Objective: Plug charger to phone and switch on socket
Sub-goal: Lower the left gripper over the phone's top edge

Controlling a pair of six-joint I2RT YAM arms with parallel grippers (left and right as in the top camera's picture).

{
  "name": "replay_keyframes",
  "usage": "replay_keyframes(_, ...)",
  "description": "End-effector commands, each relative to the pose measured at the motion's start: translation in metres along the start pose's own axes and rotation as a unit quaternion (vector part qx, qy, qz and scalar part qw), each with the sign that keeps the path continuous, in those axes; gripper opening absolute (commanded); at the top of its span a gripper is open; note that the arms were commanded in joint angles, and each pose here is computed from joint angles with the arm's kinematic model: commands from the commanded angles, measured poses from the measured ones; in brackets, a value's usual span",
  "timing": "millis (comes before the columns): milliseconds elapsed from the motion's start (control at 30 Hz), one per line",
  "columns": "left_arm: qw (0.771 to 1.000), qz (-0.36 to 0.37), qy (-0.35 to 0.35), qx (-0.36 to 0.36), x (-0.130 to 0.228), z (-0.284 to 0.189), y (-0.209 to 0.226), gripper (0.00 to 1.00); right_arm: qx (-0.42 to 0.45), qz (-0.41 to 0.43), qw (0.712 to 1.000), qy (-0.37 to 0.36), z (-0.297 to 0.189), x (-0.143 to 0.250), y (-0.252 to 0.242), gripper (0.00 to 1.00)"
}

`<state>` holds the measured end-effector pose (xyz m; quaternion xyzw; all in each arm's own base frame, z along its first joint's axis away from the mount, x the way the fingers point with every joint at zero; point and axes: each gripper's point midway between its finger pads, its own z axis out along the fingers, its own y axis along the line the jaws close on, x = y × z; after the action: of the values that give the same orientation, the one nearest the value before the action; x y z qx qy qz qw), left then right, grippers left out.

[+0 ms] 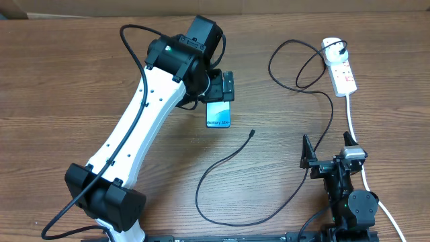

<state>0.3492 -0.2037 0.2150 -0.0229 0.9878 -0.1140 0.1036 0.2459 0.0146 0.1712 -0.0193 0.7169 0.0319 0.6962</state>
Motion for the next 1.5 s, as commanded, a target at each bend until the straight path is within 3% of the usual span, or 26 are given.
replay_keyframes(0, 0.998, 0.003, -0.046, -0.035, -0.019, -0.004, 0.008, 1.0, 0.001, -0.002, 1.0, -0.002, 0.0, 0.002, 0.0, 1.0)
replay_keyframes(133, 0.994, -0.041, -0.076, -0.067, -0.031, -0.001, 0.018, 1.0, 0.001, -0.002, 1.0, -0.002, 0.0, 0.002, 0.0, 1.0)
replay_keyframes(433, 0.993, -0.042, -0.103, -0.045, -0.059, 0.026, 0.003, 1.0, 0.001, -0.002, 1.0, -0.002, 0.0, 0.002, 0.0, 1.0)
replay_keyframes(600, 0.995, -0.039, -0.083, -0.029, -0.06, 0.047, -0.005, 1.0, 0.001, -0.002, 1.0, -0.002, 0.0, 0.002, 0.0, 1.0)
replay_keyframes(1467, 0.995, 0.027, 0.021, -0.097, -0.038, 0.176, 0.007, 1.0, 0.002, -0.002, 1.0, -0.002, 0.0, 0.002, 0.0, 1.0)
